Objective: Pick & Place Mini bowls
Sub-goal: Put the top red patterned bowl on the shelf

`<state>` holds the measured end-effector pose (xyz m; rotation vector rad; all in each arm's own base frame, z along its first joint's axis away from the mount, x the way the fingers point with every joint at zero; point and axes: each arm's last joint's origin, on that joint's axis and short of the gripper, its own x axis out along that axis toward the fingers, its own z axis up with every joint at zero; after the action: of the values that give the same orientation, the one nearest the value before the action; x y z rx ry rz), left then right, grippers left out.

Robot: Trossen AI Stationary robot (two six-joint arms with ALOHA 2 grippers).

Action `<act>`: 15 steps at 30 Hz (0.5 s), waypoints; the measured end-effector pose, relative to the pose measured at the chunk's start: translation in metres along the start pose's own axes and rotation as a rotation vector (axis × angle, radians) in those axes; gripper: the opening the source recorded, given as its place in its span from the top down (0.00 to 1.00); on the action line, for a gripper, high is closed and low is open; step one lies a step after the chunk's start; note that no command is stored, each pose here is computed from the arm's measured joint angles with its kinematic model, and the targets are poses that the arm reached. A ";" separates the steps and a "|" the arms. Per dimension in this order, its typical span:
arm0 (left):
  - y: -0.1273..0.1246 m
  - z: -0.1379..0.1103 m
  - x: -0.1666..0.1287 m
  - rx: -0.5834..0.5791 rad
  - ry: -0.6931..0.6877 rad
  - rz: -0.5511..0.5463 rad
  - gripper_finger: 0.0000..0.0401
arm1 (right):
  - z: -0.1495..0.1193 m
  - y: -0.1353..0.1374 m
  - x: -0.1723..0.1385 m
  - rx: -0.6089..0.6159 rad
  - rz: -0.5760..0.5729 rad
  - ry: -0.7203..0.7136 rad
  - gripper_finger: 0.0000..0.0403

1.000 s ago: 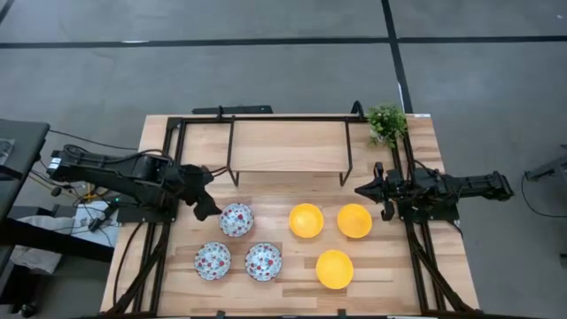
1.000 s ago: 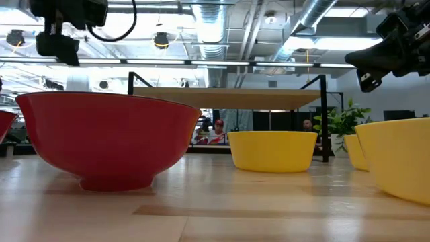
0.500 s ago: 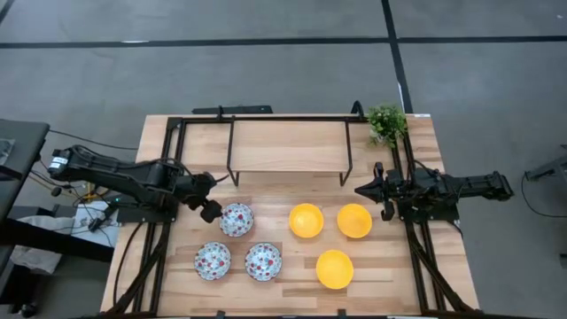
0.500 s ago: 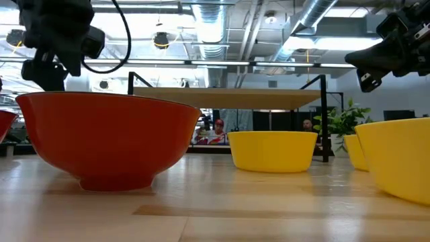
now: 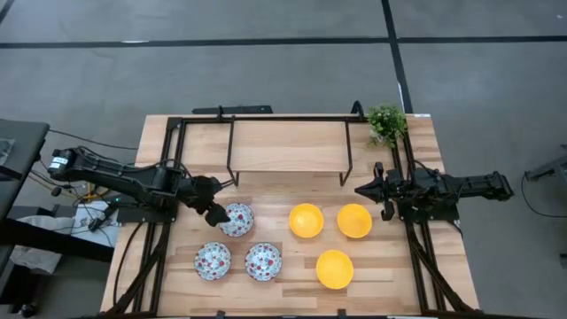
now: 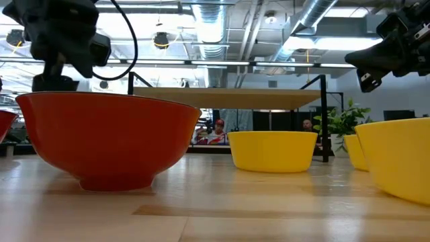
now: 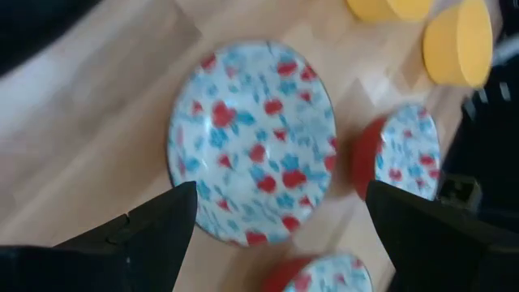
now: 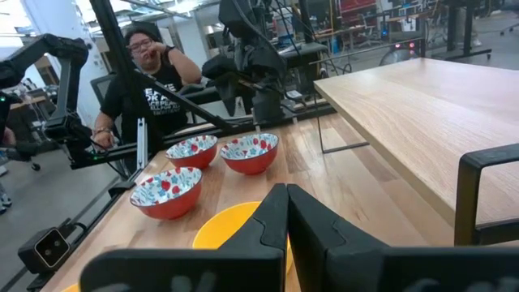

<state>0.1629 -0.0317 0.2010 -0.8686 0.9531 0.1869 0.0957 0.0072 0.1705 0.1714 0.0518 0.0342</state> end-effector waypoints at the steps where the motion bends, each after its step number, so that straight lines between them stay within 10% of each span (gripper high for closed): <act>1: 0.000 0.000 0.000 0.001 0.013 -0.010 0.11 | 0.000 0.000 0.000 0.000 0.000 0.000 1.00; 15: 0.000 -0.002 0.000 0.029 0.024 -0.006 0.11 | 0.000 0.000 0.000 0.000 0.000 0.000 1.00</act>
<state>0.1619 -0.0331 0.2005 -0.8486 0.9737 0.1580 0.0957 0.0072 0.1705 0.1714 0.0518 0.0343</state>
